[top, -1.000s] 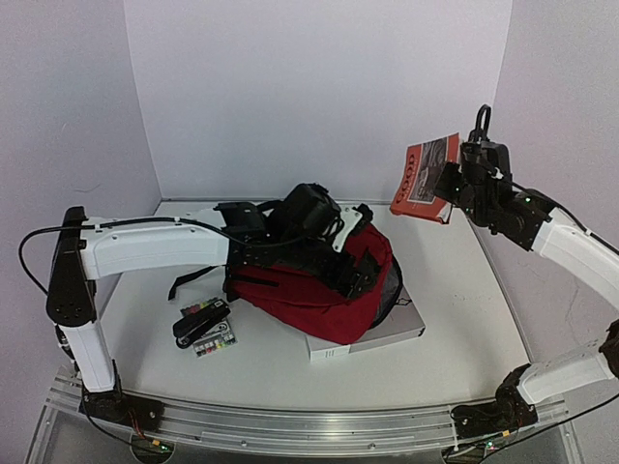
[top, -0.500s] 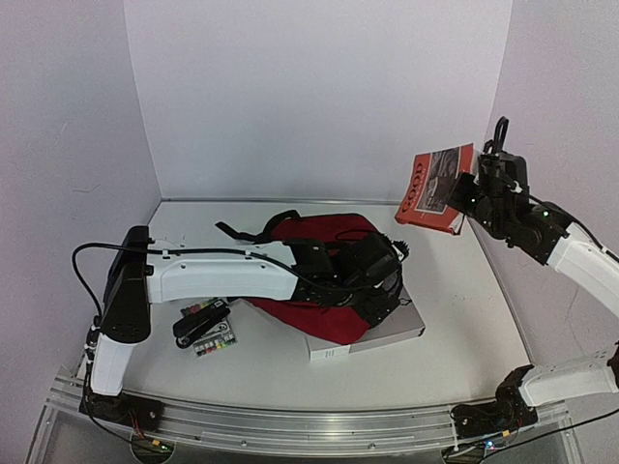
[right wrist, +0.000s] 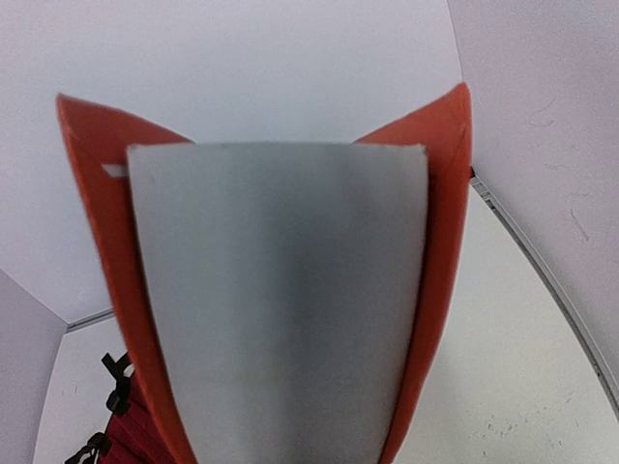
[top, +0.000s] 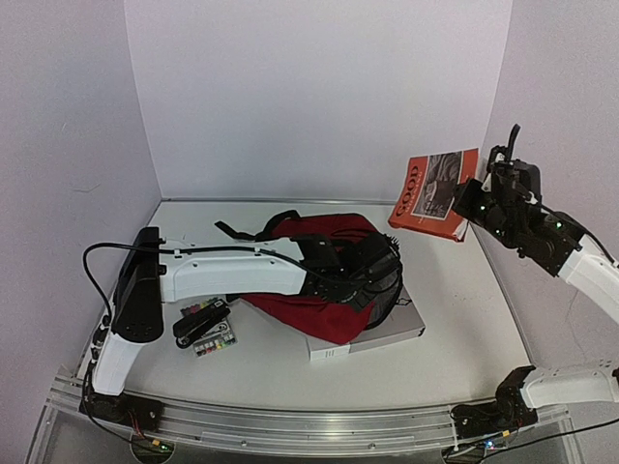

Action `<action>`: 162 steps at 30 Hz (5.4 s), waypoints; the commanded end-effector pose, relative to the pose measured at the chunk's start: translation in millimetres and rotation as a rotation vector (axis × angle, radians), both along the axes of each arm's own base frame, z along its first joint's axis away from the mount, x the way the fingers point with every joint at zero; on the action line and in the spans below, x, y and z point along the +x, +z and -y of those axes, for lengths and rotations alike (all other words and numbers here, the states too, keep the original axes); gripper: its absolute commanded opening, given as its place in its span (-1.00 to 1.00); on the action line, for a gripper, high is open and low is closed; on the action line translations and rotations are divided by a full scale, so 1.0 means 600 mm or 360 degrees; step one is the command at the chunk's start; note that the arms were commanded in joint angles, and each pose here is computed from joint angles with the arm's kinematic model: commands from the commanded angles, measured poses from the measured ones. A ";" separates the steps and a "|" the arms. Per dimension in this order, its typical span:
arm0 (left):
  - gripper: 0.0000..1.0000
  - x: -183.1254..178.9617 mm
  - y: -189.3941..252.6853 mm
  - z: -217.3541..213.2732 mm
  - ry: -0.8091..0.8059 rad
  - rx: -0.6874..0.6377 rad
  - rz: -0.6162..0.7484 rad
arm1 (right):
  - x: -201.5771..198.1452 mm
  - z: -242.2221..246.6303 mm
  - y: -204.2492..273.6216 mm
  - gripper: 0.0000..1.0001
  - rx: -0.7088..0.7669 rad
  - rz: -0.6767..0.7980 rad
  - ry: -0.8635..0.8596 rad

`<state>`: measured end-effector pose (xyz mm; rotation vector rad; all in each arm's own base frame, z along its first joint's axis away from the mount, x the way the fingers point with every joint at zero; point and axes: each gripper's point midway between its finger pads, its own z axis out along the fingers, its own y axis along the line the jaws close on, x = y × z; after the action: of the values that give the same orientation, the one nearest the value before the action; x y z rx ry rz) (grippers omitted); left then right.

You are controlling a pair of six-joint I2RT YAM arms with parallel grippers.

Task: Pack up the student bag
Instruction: Place the book in the student bag.

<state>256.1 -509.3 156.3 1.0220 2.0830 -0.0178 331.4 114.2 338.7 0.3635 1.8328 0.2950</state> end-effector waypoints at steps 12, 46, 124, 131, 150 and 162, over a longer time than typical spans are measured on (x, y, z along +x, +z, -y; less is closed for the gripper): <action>-1.00 0.139 0.215 -0.186 0.0358 -0.0465 0.0089 | -0.081 -0.071 0.089 -1.00 0.0404 0.0150 0.0578; -1.00 0.105 0.439 -0.316 -0.0077 -0.1101 0.0143 | -0.114 -0.176 -0.101 -1.00 0.1232 -0.0470 0.0836; -1.00 0.221 0.367 -0.388 0.0074 -0.1356 -0.0292 | 0.170 -0.420 -0.246 0.68 0.0539 -0.0238 0.0419; -0.99 0.219 0.350 -0.394 0.0092 -0.1368 -0.0328 | 0.134 -0.373 -0.233 0.91 0.0427 -0.0228 0.0416; -1.00 0.196 0.349 -0.391 0.0041 -0.1387 -0.0401 | 0.140 -0.526 -0.345 -0.11 0.0548 -0.0546 0.0893; -0.99 0.213 0.333 -0.431 0.0201 -0.1421 -0.0430 | 0.160 -0.504 -0.312 0.30 0.0469 -0.0417 0.0913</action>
<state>388.1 -270.1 322.8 0.4096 2.1017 -0.9493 424.4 435.8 109.4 0.0853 2.2359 0.9687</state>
